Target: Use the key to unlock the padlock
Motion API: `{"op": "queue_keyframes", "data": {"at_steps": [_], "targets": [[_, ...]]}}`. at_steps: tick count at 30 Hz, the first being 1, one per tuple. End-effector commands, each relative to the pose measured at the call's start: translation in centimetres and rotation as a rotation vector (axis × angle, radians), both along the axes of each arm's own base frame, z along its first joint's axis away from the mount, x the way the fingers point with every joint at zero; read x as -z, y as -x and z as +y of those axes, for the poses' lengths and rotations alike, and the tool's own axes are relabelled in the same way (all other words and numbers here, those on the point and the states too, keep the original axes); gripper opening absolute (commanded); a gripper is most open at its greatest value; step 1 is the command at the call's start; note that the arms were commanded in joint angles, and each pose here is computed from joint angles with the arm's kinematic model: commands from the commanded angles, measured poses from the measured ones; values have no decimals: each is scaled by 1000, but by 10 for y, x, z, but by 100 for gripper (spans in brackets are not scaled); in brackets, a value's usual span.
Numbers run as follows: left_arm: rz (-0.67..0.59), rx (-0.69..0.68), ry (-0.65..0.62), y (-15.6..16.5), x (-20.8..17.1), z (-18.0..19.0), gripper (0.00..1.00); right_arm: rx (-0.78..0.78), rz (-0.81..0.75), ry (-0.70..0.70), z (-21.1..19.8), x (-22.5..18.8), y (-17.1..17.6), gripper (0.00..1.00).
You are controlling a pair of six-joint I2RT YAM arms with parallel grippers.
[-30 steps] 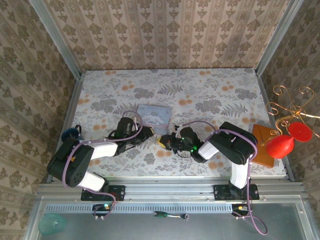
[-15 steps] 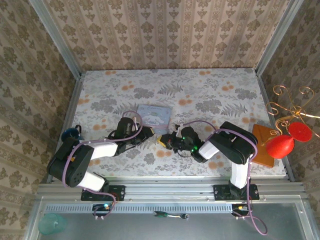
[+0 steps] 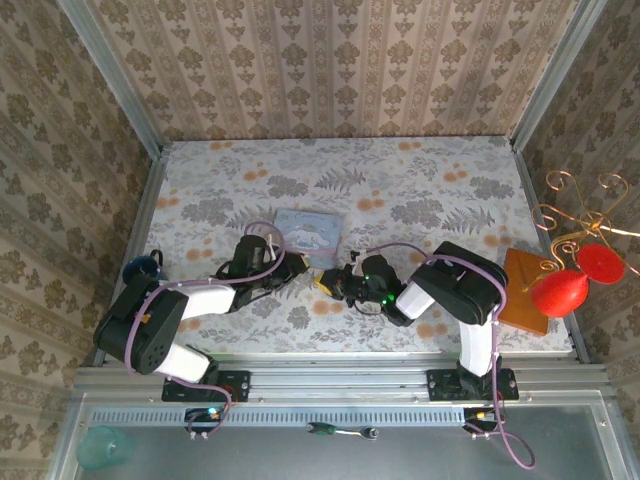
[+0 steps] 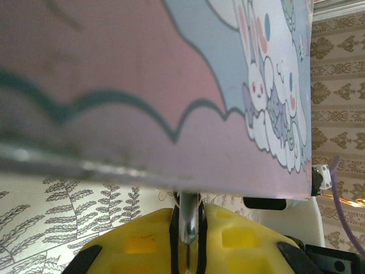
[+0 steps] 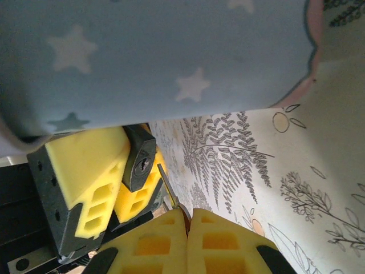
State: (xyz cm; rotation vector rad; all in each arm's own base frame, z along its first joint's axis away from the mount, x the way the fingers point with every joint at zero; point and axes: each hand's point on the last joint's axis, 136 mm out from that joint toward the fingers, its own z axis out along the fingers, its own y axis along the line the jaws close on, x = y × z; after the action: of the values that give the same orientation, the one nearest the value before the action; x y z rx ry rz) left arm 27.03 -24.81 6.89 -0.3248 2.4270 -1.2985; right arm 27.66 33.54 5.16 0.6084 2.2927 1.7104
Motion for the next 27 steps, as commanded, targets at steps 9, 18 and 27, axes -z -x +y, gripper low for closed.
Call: {"op": "queue_keyframes", "data": {"at_steps": [9, 18, 27], "targets": [[-17, 32, 42, 4, -8, -6, 8, 25, -44, -41, -1, -12, -8, 0], [-17, 38, 54, 2, -11, -8, 8, 30, -50, -44, -3, -13, -7, 0], [-17, 42, 65, 4, -14, -8, 8, 33, -49, -46, -4, -12, -9, 0]]}}
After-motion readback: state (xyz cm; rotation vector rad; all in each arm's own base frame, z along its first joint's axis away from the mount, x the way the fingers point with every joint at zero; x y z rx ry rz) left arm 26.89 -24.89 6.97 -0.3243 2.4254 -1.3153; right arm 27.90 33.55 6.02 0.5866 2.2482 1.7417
